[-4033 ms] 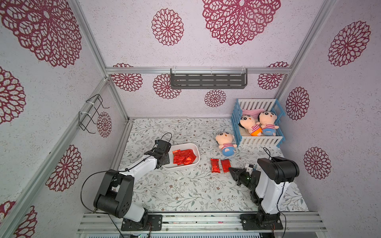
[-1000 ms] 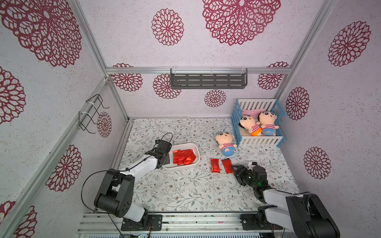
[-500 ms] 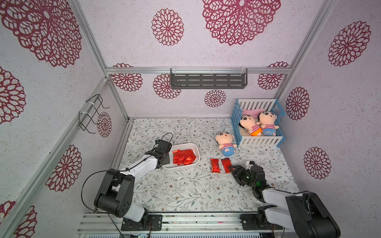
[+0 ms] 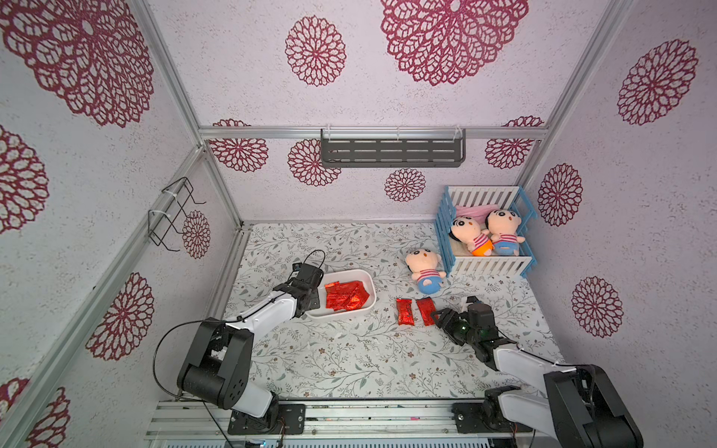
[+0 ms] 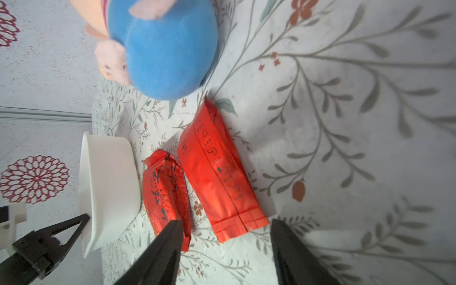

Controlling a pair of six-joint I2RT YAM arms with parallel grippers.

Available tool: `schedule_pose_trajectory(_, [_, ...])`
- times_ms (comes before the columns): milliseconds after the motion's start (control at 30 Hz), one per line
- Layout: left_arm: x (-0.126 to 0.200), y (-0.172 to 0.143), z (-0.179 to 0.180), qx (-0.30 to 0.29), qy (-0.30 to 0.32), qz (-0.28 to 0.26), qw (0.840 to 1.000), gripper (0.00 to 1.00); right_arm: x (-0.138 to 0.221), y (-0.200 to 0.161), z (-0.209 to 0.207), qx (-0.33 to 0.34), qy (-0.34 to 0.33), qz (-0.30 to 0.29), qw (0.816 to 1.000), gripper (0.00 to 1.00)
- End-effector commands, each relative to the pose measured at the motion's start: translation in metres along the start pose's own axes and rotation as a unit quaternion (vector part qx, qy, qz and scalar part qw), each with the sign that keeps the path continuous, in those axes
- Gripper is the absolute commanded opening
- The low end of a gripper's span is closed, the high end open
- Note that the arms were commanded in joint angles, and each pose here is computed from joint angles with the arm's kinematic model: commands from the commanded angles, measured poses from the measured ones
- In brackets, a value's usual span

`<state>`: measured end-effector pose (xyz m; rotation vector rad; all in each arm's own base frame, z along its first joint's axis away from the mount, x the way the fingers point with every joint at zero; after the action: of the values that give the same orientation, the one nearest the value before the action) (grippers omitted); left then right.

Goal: Take the tea bags out of the storage box
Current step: Place the tea bag at the center of the board.

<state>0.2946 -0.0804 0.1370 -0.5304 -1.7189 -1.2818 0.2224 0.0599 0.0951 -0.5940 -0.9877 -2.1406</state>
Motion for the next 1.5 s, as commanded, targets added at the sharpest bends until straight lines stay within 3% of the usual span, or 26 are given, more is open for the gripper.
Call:
schedule_pose_trajectory(0, [-0.009,-0.016,0.007,-0.027,0.036,0.035,0.998,0.00,-0.002,0.010,0.000,0.043,-0.029,0.000,0.999,0.63])
schedule_pose_trajectory(267, [-0.009,-0.017,0.007,-0.027,0.036,0.035,0.998,0.00,-0.022,0.024,0.004,0.069,-0.025,0.016,0.997,0.62])
schedule_pose_trajectory(667, [-0.009,-0.017,0.007,-0.028,0.037,0.035,0.998,0.00,-0.021,0.012,0.017,0.084,0.003,0.042,0.996,0.60])
schedule_pose_trajectory(1000, [-0.010,-0.017,0.007,-0.028,0.038,0.036,0.998,0.00,-0.003,0.032,0.029,0.118,-0.033,-0.003,0.992,0.61])
schedule_pose_trajectory(1167, [-0.010,-0.017,0.006,-0.029,0.037,0.035,0.998,0.00,0.020,0.047,0.099,0.224,0.059,-0.059,0.971,0.61])
schedule_pose_trajectory(1367, [-0.010,-0.017,0.006,-0.031,0.041,0.036,0.998,0.00,-0.007,0.033,0.203,0.347,0.158,-0.004,0.924,0.58])
schedule_pose_trajectory(1467, [-0.010,-0.017,0.006,-0.030,0.041,0.035,0.998,0.00,-0.036,0.024,0.243,0.409,0.113,0.021,0.905,0.57])
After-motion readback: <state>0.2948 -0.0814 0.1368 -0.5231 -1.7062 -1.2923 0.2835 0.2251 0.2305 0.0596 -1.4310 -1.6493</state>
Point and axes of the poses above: each gripper's point midway between its finger pads, its own x axis back along the fingers, its own z axis along the line the jaws close on, y = z × x, the point moved 9 cm from there along x, back along the fingers, and after that the axes turned 12 degrees about x, right-handed, at the moved point
